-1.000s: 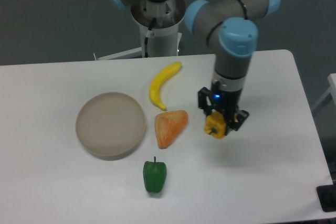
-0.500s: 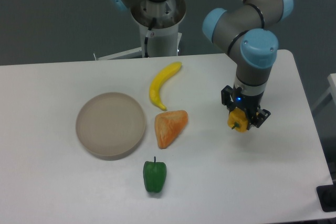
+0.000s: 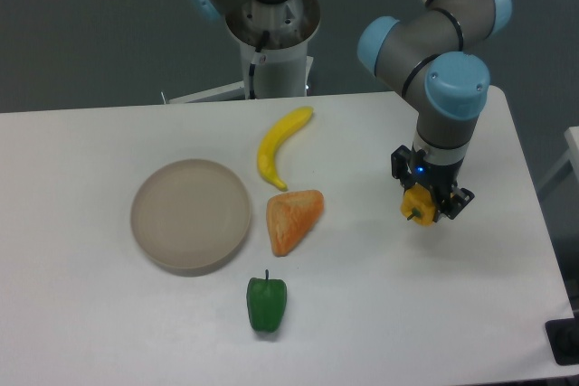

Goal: Pick up the yellow pepper from the plate
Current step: 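Hold the yellow pepper raised above the table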

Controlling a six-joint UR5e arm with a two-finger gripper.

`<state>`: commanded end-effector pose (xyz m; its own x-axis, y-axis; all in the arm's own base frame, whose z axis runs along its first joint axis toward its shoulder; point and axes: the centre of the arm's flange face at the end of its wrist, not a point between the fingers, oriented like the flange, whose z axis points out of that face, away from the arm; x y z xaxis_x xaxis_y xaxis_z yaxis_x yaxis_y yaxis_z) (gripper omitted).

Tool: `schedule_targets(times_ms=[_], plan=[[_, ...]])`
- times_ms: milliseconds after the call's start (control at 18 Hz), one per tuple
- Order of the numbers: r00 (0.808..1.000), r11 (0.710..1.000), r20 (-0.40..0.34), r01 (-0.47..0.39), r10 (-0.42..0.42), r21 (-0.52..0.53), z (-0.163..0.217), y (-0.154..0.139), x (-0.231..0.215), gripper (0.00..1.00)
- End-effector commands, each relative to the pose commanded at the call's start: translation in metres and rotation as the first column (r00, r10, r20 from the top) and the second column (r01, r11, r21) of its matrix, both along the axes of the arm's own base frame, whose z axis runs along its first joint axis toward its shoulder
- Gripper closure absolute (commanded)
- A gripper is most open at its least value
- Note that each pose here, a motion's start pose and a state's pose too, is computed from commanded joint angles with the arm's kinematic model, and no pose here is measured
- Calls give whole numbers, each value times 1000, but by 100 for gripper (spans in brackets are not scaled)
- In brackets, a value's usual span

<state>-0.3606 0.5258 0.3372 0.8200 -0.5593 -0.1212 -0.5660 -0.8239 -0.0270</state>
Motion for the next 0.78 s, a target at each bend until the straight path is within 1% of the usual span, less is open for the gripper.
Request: schedule_targets(times_ms=[167, 278, 333, 444, 611, 778], plan=[[1000, 1000, 6, -5, 5, -9, -4, -1, 3, 82], [1000, 999, -16, 3, -3, -37, -4, -1, 4, 82], [1000, 999, -20, -2, 1, -32, -1, -1, 2, 82], [1000, 1000, -14, 1, -1, -30, 6, 1, 0, 83], [1000, 999, 26, 13, -12, -42, 11, 3, 1, 85], [1000, 999, 25, 14, -13, -45, 10, 3, 0, 85]])
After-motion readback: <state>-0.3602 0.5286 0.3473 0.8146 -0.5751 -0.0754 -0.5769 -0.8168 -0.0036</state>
